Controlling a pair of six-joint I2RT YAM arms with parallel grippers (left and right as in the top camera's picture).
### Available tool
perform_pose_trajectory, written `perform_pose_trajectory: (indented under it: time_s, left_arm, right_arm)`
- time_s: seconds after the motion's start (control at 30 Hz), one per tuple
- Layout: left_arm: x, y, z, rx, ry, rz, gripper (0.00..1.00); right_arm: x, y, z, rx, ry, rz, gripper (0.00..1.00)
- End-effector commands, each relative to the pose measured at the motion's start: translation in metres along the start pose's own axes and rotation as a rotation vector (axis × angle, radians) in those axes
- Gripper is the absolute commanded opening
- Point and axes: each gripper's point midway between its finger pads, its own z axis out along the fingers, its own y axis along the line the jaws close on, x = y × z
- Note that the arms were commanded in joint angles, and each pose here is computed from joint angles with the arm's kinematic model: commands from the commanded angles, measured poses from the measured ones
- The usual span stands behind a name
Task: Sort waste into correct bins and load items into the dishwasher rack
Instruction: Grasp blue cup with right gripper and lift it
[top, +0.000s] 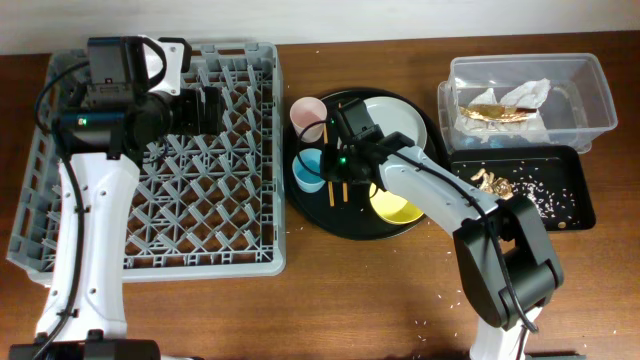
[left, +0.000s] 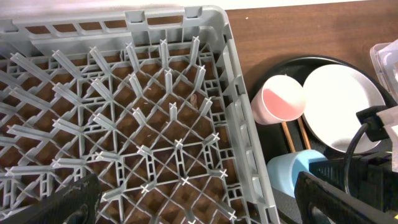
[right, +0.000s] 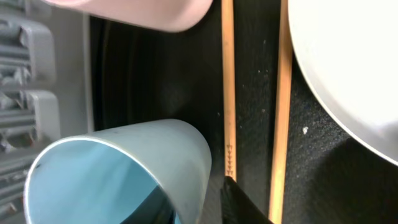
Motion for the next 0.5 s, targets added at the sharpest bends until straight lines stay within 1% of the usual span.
perform_pose_trajectory:
  time_s: [0.0, 0.1, 0.2, 0.27, 0.3, 0.37, 0.43, 0.47]
  left_arm:
    - [-0.003, 0.002, -0.004, -0.007, -0.009, -0.015, 0.98]
    - [0.002, -0.002, -0.004, 0.005, 0.012, -0.017, 0.99]
    - [0.011, -0.003, -0.003, 0.010, 0.048, -0.024, 0.99]
    - [0.015, -0.013, -0.002, 0.074, 0.064, -0.031, 0.99]
    - [0.016, -0.028, -0.001, 0.163, 0.073, -0.038, 0.99]
    - [0.018, -0.053, -0.001, 0.318, 0.086, -0.052, 0.99]
    - [0.019, -0.082, 0.001, 0.535, 0.108, -0.079, 0.99]
    - [0.020, -0.092, 0.003, 0.617, 0.117, -0.080, 0.99]
  right_arm:
    - [0.004, 0.001, 0.006, 0.011, 0.029, 0.003, 0.04]
    - [0.006, 0.001, -0.009, 0.002, 0.047, 0.014, 0.04]
    - [-0.007, 0.006, -0.053, -0.075, 0.019, 0.036, 0.04]
    - [-0.017, 0.009, -0.089, -0.142, -0.011, 0.038, 0.04]
    - [-0.023, 0.009, -0.112, -0.182, -0.033, 0.027, 0.04]
    - [-0.028, 0.010, -0.143, -0.251, -0.057, 0.020, 0.04]
    - [-0.032, 0.017, -0.165, -0.357, -0.067, 0.007, 0.04]
    - [-0.033, 0.022, -0.172, -0.407, -0.062, 0.000, 0.04]
